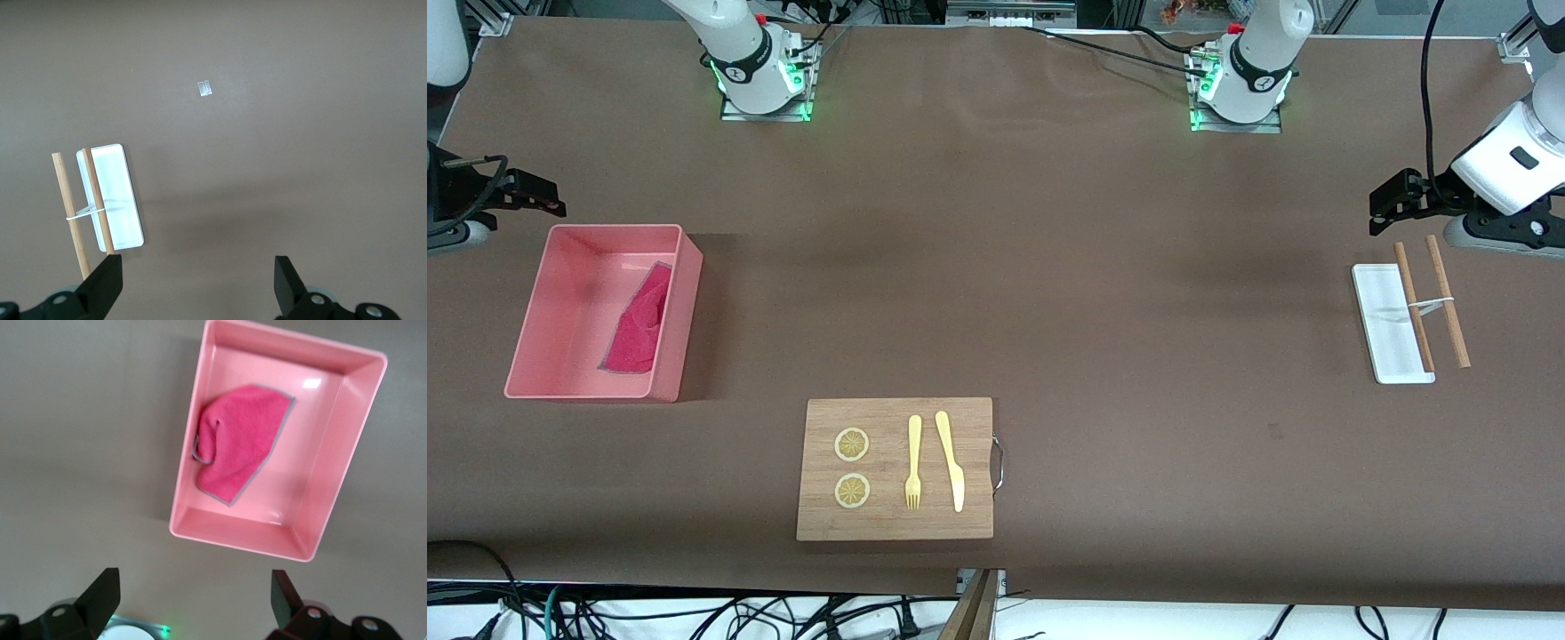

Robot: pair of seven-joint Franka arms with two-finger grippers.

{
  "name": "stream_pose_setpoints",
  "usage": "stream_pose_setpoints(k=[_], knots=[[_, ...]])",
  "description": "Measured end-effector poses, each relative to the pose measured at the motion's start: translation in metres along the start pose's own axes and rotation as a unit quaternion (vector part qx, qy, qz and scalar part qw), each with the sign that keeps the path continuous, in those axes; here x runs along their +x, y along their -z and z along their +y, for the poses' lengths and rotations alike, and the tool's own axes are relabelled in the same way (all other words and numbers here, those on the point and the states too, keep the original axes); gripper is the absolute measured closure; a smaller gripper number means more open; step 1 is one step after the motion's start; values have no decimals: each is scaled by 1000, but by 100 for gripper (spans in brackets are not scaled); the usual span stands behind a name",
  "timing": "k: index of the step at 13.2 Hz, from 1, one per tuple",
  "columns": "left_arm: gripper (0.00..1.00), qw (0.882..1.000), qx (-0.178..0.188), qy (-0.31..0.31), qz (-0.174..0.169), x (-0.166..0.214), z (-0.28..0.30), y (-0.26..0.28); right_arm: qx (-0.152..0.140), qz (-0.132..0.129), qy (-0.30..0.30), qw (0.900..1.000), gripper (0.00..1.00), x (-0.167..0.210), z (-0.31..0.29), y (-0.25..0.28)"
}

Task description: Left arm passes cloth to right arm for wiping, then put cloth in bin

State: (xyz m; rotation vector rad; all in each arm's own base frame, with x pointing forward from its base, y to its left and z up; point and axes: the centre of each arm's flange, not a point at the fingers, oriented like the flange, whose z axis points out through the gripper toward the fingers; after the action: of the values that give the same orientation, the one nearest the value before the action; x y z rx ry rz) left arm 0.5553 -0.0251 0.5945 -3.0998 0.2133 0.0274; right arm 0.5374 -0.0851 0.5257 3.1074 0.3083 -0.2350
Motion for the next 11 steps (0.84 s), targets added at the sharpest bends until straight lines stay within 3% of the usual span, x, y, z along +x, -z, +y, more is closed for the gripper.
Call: stream_pose_setpoints(k=[5,9,11], knots=[[0,1000,0,0,0,0,0,0,3,21,-33,999,0,9,-95,55],[0,1000,0,0,0,0,0,0,1,25,-32,999,0,9,-106,66],[0,1000,0,0,0,0,0,0,2,12,-29,1000,0,6,-109,67]])
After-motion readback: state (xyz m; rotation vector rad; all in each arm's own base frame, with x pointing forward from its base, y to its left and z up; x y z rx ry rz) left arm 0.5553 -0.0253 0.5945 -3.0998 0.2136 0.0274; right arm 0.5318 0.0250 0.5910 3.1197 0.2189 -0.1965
